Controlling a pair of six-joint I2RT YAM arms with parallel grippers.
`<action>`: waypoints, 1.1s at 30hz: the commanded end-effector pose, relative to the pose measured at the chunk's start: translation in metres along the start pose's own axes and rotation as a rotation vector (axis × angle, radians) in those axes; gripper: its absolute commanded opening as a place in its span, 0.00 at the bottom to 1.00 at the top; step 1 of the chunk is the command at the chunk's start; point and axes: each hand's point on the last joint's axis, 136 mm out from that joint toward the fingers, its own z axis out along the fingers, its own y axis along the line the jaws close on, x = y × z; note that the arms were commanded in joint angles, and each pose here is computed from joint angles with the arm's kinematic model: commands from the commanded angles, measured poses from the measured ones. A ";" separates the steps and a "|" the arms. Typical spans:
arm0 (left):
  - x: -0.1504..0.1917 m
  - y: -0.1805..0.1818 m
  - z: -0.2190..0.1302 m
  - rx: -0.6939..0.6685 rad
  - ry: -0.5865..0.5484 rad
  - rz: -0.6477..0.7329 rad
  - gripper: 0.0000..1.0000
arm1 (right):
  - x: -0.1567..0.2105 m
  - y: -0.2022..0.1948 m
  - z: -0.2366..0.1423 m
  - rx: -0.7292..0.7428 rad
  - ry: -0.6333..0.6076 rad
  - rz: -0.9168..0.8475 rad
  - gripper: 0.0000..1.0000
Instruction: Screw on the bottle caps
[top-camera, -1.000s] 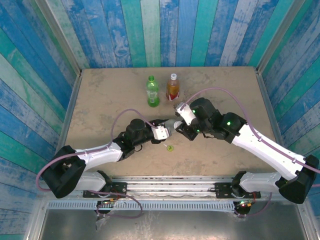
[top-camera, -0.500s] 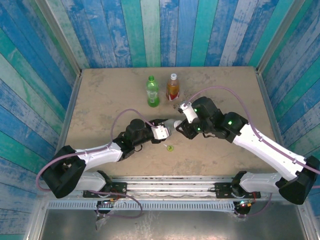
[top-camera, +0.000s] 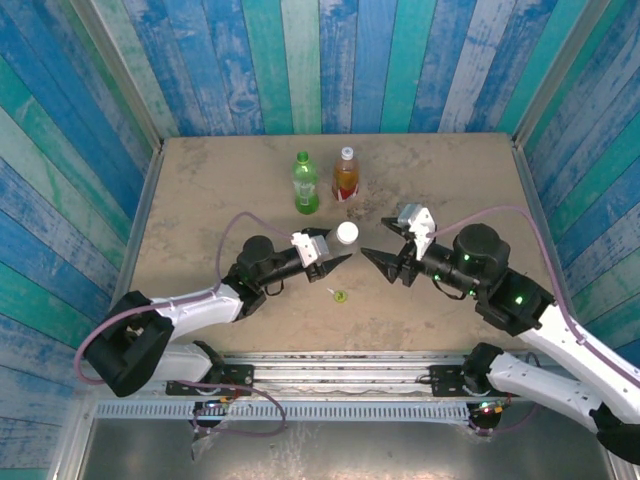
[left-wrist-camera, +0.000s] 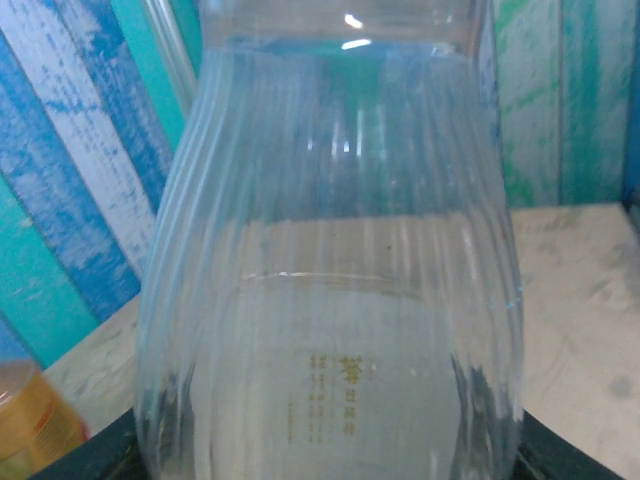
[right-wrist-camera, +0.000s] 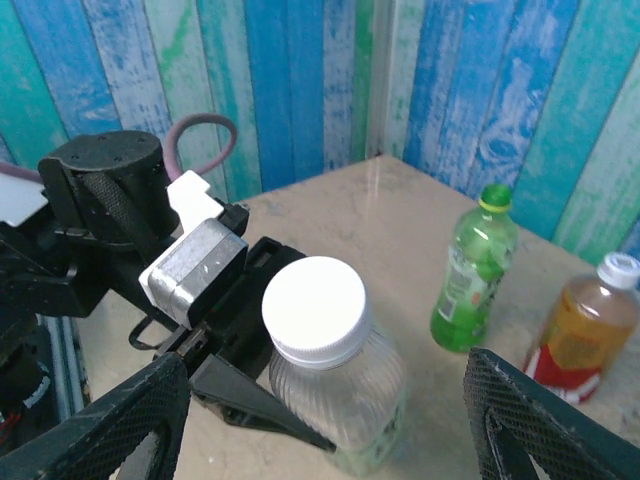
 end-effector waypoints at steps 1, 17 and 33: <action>-0.015 -0.009 0.003 0.071 -0.076 -0.070 0.58 | -0.020 0.012 0.005 -0.081 -0.102 -0.077 0.74; -0.008 -0.010 0.006 0.088 -0.037 -0.065 0.58 | 0.006 0.017 0.053 -0.169 0.038 -0.160 0.50; -0.003 0.008 -0.004 -0.065 -0.067 -0.085 0.94 | 0.019 -0.028 0.054 0.087 0.072 -0.112 0.24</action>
